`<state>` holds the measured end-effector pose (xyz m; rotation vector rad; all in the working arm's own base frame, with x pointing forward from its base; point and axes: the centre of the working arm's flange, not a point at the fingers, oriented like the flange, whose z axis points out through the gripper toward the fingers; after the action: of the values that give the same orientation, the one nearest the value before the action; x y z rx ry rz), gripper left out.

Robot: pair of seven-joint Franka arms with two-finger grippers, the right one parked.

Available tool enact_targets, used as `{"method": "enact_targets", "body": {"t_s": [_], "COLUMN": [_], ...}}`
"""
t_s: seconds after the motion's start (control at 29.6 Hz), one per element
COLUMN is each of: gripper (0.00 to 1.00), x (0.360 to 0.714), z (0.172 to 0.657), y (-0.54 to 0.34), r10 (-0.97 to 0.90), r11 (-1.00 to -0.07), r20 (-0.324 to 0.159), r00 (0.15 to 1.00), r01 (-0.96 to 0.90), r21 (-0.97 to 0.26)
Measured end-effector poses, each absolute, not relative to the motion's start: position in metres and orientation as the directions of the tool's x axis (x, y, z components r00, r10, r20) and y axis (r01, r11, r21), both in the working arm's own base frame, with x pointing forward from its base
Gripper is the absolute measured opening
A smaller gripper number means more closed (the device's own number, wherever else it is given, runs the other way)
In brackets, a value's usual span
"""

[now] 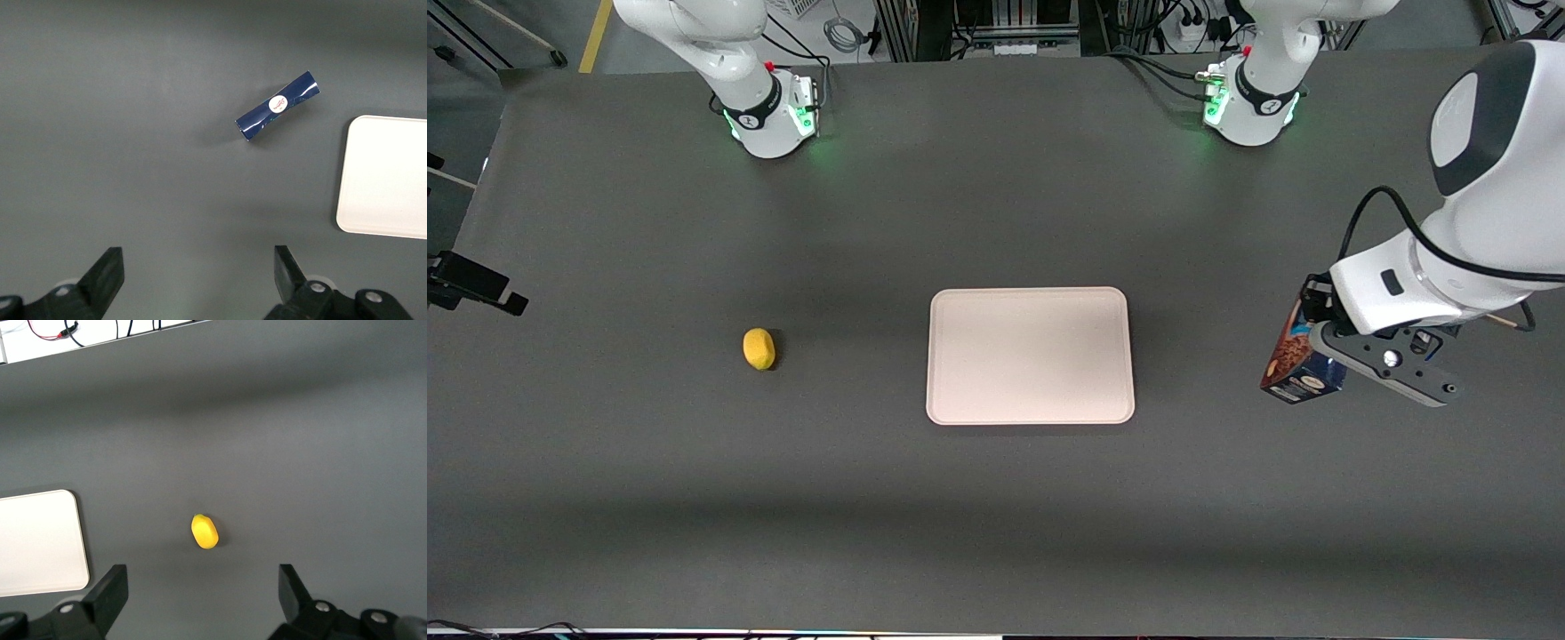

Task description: Place cookie box on tray

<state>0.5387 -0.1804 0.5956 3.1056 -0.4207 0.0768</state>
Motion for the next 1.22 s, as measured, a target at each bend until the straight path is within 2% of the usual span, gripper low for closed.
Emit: {"method": "enact_targets", "body": {"t_s": [0.3, 0.57, 1.22], "gripper": [1.00, 1.00, 1.00], "x": [0.529, 0.524, 0.525], "z": [0.628, 0.636, 0.626], "y": [-0.106, -0.064, -0.045], "r10": [-0.199, -0.129, -0.077], "r11": [-0.980, -0.991, -0.997], "r20": [0.053, 0.057, 0.041], "r00": [0.979, 0.990, 0.996], "r01": [-0.198, -0.127, -0.076], "r21": [-0.013, -0.030, -0.029]}}
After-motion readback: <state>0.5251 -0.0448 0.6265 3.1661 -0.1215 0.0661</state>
